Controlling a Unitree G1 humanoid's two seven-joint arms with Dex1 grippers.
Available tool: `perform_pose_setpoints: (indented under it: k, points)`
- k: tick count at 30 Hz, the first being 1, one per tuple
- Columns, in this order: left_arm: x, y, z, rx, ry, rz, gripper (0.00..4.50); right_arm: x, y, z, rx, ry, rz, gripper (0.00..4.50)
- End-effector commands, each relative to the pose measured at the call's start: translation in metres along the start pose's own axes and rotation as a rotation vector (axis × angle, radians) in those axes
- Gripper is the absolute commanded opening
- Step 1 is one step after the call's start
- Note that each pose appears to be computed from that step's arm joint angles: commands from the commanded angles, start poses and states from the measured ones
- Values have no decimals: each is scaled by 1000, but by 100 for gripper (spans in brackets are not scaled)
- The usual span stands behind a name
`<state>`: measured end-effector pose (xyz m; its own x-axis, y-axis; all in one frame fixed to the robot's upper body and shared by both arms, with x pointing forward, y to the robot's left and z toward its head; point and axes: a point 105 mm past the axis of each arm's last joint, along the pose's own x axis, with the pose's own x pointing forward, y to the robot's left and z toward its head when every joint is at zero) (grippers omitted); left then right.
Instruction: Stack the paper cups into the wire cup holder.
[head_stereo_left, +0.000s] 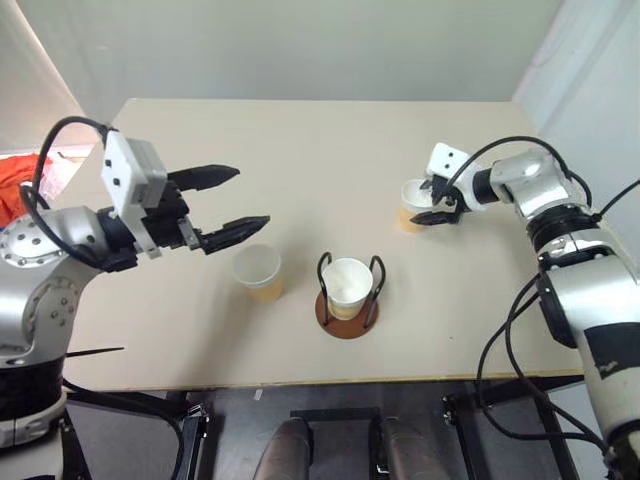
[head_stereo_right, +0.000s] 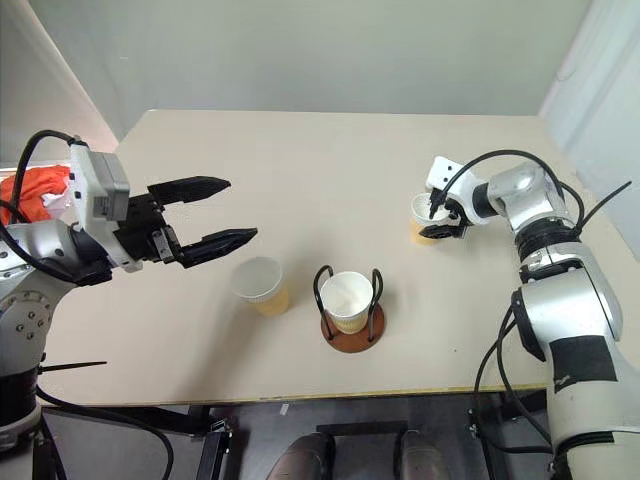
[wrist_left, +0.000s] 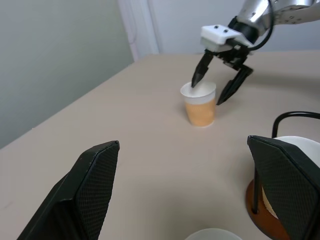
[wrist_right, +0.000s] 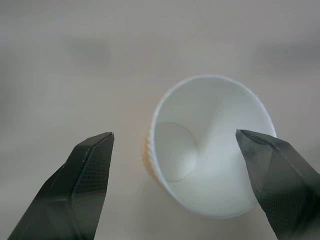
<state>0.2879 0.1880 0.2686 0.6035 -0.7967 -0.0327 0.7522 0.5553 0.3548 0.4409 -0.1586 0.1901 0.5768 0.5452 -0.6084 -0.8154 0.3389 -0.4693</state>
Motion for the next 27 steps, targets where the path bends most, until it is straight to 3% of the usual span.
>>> perform_pose_setpoints:
  k: [1,11,19,23,27]
  points:
    - [-7,-3,15,48,-17,10,450,-3,-7,12,-29,-20,-31,355]
    - [-14,-8,16,51,-9,8,450,-4,-7,22,-40,-64,-16,8]
    - [-26,-13,26,3,-24,-76,450,-49,-5,92,-225,-329,126,3]
    - [-47,-15,29,-80,-8,-135,450,-78,36,137,-389,-493,301,3]
    - [-63,-12,23,-128,32,-147,450,-91,76,144,-439,-539,435,3]
